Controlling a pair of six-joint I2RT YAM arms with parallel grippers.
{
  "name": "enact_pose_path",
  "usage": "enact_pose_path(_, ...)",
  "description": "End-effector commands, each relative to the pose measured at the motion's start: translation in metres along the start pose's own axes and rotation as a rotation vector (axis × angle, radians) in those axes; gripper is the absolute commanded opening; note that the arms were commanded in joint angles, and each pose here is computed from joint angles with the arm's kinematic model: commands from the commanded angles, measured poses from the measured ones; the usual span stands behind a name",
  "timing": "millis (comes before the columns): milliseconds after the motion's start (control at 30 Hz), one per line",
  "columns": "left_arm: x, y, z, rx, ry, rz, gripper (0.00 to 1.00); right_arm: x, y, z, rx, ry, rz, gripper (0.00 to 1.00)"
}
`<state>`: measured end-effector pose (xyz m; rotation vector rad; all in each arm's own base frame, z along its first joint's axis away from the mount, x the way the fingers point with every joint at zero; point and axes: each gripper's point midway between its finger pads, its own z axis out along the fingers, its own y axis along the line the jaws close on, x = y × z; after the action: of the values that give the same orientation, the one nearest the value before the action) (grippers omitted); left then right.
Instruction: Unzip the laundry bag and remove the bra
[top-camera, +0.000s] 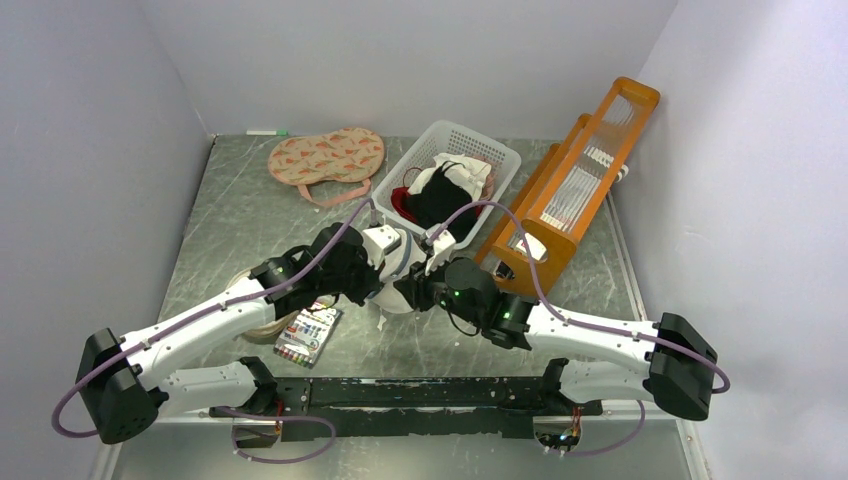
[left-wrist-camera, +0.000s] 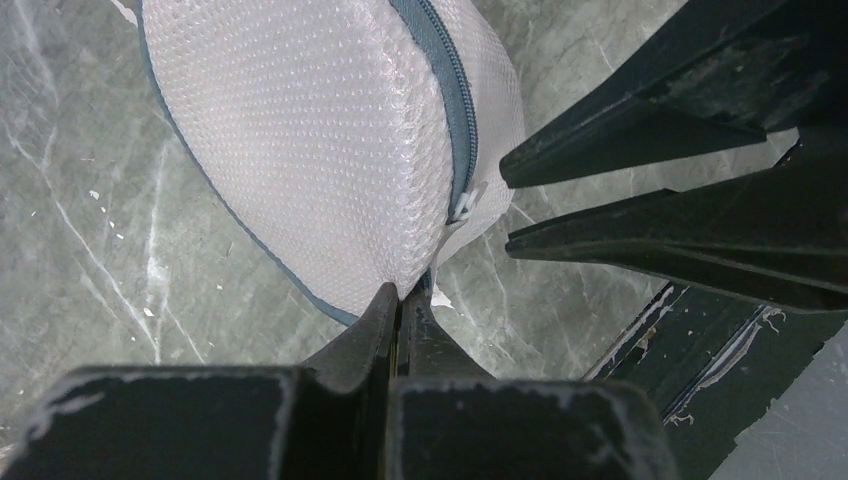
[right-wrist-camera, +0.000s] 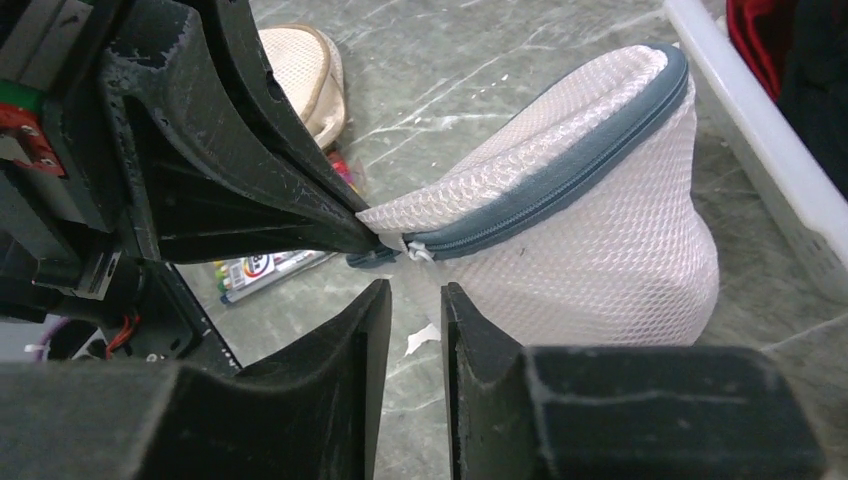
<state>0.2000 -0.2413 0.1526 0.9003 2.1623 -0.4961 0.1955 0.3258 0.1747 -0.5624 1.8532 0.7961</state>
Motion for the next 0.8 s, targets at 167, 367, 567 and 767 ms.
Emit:
enact_pose_path(167,-0.014,-0.004,-0.001,0.044,-0.047,0.0,0.07,-0.015,0.006,0.009,0.004,-0.034,0.043,0.18)
enact_pose_path(367,-0.014,-0.005,-0.001,0.051,-0.048,0.0,0.07,-0.018,0.001,0.01,0.036,-0.042,0.036,0.2)
enact_pose_path(567,-0.014,-0.006,-0.001,0.055,-0.048,-0.001,0.07,-0.02,-0.008,0.008,0.081,-0.055,0.04,0.26)
enact_pose_path(767,-0.015,-0.006,-0.002,0.055,-0.051,-0.002,0.07,-0.017,-0.006,0.011,0.072,-0.04,0.037,0.26)
